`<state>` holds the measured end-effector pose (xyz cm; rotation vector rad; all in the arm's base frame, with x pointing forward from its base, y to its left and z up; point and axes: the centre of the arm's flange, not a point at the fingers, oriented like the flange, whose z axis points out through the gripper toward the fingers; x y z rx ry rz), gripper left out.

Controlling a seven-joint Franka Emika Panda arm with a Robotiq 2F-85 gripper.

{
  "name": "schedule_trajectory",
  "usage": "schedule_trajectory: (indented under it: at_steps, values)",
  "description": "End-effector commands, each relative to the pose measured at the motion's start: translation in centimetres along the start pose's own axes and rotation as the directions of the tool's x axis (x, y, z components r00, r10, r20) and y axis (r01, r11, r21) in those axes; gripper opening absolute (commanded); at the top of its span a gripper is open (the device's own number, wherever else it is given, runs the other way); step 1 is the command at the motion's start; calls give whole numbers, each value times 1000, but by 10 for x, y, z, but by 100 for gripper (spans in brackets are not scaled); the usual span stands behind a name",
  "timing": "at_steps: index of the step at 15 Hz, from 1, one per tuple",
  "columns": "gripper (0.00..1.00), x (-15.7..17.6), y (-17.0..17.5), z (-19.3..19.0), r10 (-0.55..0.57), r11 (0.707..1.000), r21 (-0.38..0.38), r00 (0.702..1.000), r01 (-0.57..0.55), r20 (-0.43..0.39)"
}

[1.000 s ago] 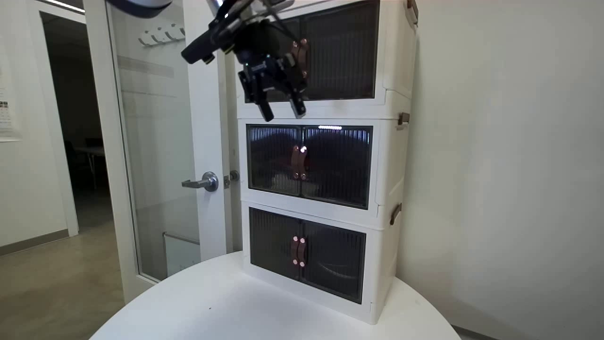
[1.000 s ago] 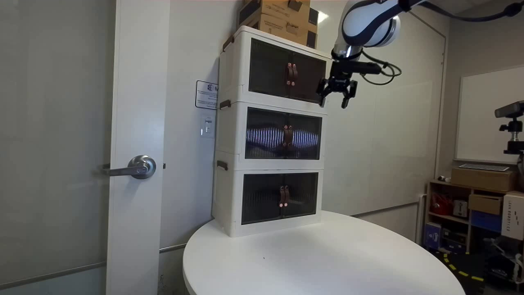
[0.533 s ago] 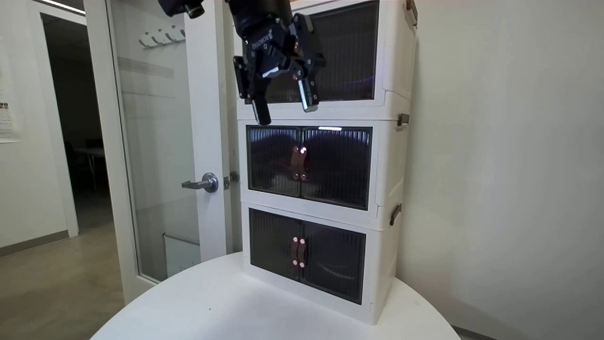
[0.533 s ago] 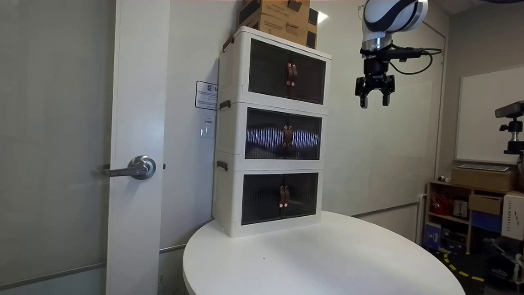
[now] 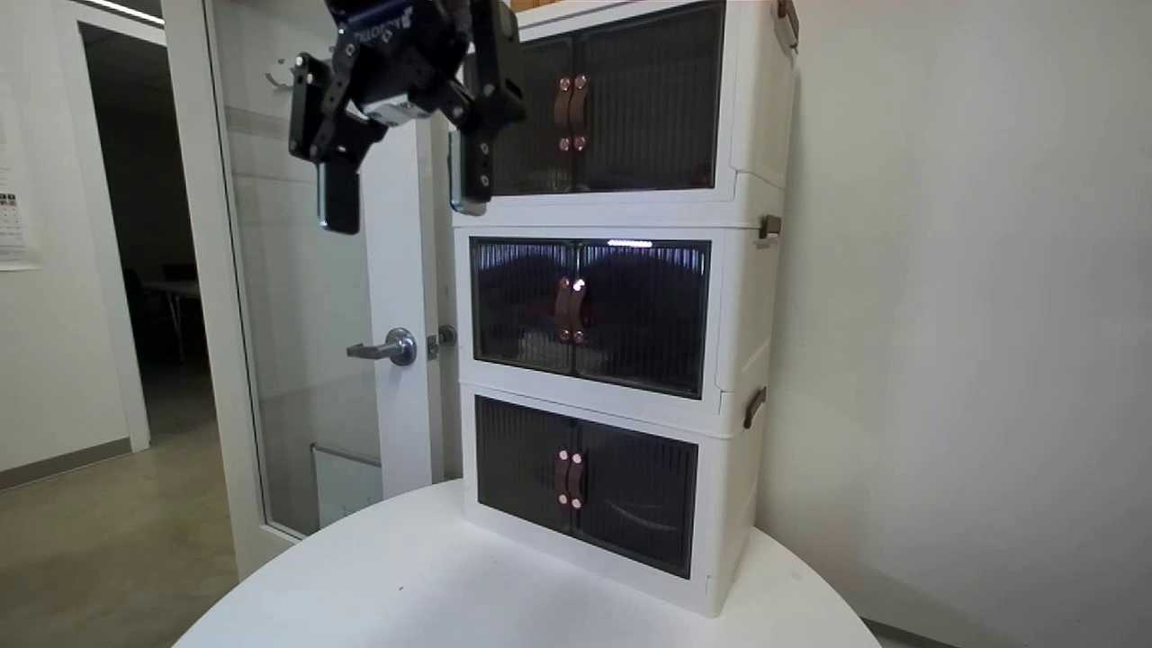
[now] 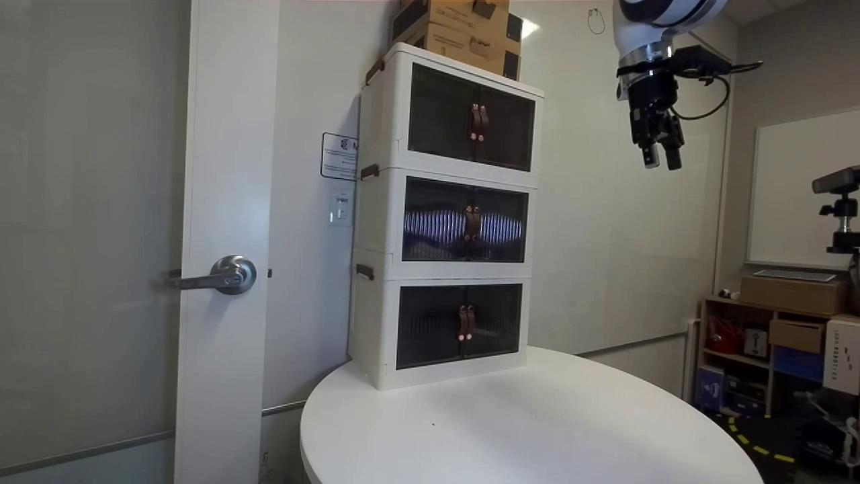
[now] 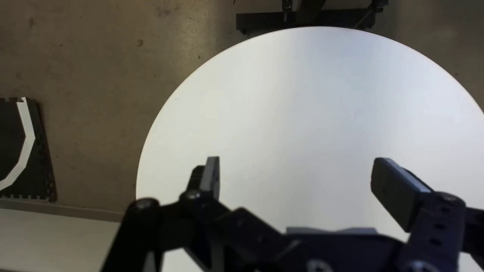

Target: Close the doors of the middle shelf

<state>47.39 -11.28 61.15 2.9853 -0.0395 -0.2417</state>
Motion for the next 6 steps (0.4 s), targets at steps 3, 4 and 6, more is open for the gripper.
schedule_trajectory:
  at_steps: [3, 4, 6]
  values:
    - [100, 2, 0, 2, 2, 1000, 1, 1000, -2, 2]
    - [100, 3, 1, 4, 2, 1000, 2, 1000, -2, 5]
    - [100, 5, 1, 5, 1, 1000, 2, 1000, -1, 9]
